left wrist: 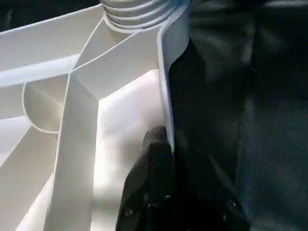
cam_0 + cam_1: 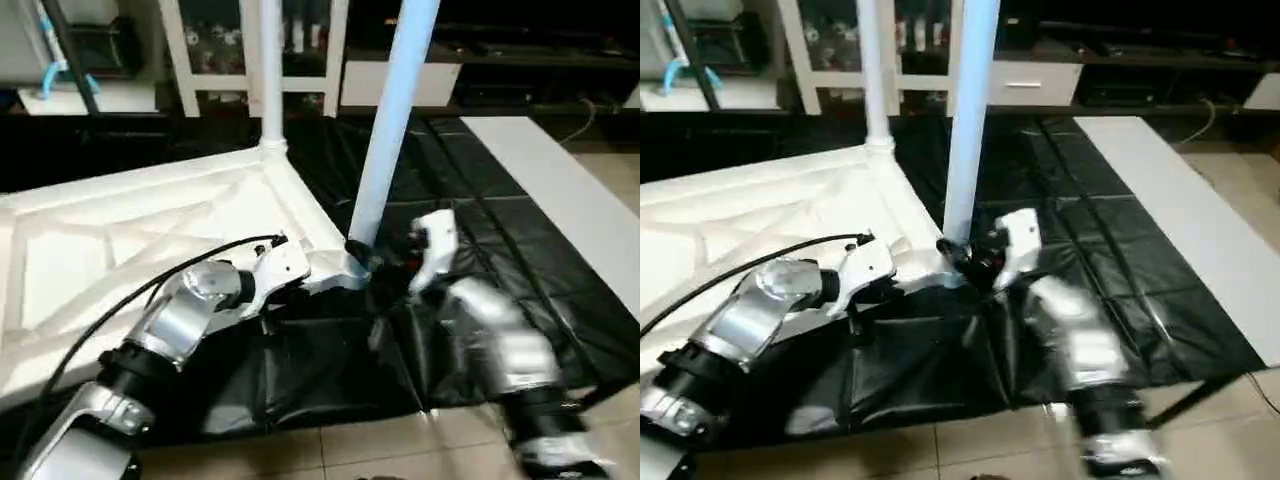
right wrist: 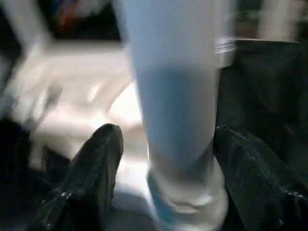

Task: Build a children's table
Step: Rotate leg to tighten

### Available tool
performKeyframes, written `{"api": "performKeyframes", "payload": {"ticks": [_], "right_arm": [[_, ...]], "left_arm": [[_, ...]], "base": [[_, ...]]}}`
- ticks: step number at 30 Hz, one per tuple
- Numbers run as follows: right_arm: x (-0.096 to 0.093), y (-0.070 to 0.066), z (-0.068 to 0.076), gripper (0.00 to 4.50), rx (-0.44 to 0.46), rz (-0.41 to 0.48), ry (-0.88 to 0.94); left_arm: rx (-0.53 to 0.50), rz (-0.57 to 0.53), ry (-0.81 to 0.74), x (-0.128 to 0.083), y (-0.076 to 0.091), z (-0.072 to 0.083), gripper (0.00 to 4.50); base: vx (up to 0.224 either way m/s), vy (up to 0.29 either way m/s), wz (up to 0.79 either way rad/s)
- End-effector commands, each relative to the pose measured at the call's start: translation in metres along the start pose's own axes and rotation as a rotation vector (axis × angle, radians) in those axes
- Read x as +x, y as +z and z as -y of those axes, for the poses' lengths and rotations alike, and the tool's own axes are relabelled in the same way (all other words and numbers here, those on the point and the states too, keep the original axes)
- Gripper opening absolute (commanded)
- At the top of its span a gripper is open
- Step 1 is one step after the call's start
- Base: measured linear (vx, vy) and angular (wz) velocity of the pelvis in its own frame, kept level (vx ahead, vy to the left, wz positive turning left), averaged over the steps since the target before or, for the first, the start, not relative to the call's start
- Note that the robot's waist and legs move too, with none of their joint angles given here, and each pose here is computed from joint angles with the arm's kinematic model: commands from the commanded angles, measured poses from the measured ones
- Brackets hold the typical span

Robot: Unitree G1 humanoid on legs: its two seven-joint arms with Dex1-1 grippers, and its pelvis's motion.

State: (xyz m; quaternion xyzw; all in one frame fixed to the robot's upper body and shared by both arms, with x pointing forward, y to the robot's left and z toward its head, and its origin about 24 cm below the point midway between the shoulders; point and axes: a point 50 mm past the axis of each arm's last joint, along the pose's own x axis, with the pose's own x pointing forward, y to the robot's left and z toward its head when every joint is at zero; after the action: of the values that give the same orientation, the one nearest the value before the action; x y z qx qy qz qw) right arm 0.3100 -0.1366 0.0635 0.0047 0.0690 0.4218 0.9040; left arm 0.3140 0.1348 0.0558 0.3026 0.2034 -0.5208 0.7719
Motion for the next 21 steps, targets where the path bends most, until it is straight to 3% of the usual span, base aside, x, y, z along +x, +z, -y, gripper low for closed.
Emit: {"api": "performKeyframes", "payload": {"ticks": [1,7,15,20,21], "right_arm": [[-0.009,0.003,-0.002,3.22,-0.103,-0.059,0.148],[-0.026,0.004,0.006,3.22,-0.136,-0.167,0.276],[-0.027,0.009,0.006,3.22,-0.087,-0.182,0.437],[-0.025,0.01,0.006,2.96,-0.061,-0.179,0.472],[-0.025,0.011,0.006,2.73,-0.05,-0.181,0.486]], "left_arm": [[0.067,0.004,-0.151,0.003,-0.002,0.018,0.0],[0.066,0.048,-0.246,-0.003,0.0,0.025,0.0],[0.069,0.062,-0.268,-0.005,0.002,0.026,0.0],[0.072,0.054,-0.274,-0.006,0.001,0.027,0.0],[0.068,0.052,-0.27,-0.007,0.001,0.027,0.0]], "base": [[0.063,-0.019,0.05],[0.043,-0.002,0.02],[0.0,0.0,0.0],[0.0,0.0,0.0],[0.0,0.0,0.0]]}}
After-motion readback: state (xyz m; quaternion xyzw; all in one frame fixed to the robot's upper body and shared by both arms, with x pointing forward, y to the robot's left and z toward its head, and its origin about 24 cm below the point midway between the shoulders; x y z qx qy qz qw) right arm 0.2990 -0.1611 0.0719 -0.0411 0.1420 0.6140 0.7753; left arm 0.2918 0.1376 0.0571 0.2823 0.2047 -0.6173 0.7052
